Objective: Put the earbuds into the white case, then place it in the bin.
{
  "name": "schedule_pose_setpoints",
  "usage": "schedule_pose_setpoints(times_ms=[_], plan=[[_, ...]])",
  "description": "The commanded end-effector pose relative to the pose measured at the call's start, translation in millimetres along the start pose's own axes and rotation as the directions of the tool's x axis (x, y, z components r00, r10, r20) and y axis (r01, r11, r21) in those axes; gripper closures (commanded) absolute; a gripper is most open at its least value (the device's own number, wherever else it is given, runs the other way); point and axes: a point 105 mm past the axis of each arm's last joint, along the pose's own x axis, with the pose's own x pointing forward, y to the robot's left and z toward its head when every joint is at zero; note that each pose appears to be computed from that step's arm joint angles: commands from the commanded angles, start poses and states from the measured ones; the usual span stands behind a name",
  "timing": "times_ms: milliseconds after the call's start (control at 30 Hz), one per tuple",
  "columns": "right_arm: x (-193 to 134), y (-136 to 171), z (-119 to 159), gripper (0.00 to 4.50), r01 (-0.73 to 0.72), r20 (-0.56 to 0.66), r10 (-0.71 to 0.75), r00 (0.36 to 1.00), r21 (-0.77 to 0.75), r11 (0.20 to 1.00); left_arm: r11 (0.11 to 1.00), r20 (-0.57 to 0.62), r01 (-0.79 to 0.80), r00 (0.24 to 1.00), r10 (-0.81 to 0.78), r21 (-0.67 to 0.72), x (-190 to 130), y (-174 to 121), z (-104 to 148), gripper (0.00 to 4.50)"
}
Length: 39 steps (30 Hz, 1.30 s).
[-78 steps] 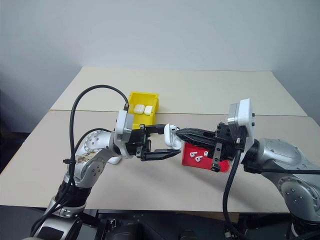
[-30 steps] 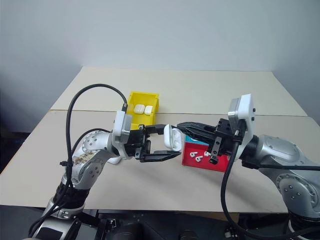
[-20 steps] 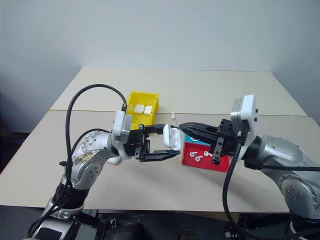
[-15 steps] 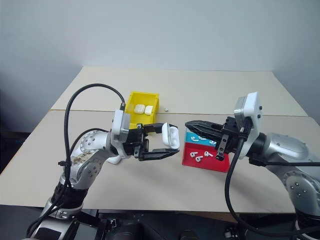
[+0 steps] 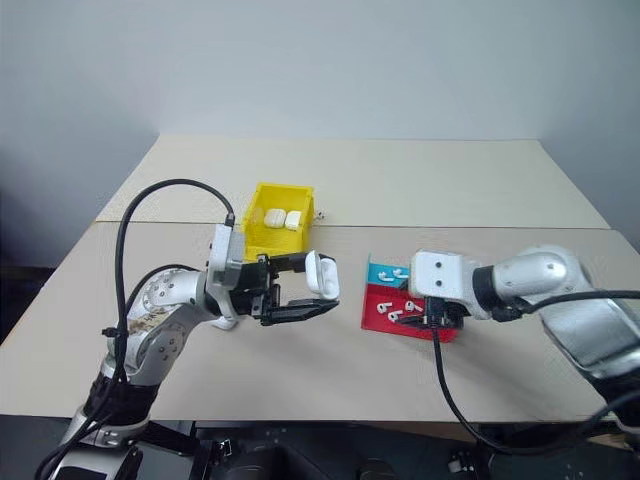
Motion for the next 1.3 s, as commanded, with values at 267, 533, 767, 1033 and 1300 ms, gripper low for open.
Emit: schedule_pose_setpoints(times_ms=[267, 533, 767, 1033, 1300], plan=[[21, -18, -8, 2.01, -0.216, -0.139, 0.192, 0.971, -0.187, 0.958, 0.999, 0.041, 0.021, 0.999, -0.023, 0.04, 6, -11, 9, 1.7], [40, -20, -17, 2.01, -0.259, -0.183, 0.223, 0.957, -0.207, 0.943, 0.999, 0.039, -0.016, 0.999, 0.014, 0.039, 5, -13, 9, 1.7], [49, -22, -24, 2.01, -0.282, -0.218, 0.235, 0.947, -0.219, 0.934, 0.998, 0.039, -0.039, 0.999, 0.038, 0.043, 4, -13, 10, 1.7], [53, -18, -27, 2.2, -0.307, -0.217, 0.261, 0.941, -0.217, 0.927, 0.998, 0.039, -0.05, 0.998, 0.048, 0.047, 3, -14, 11, 1.7], [56, -13, -27, 3.88, -0.307, -0.199, 0.268, 0.943, -0.203, 0.93, 0.997, 0.035, -0.055, 0.998, 0.054, 0.047, 2, -13, 11, 1.7]])
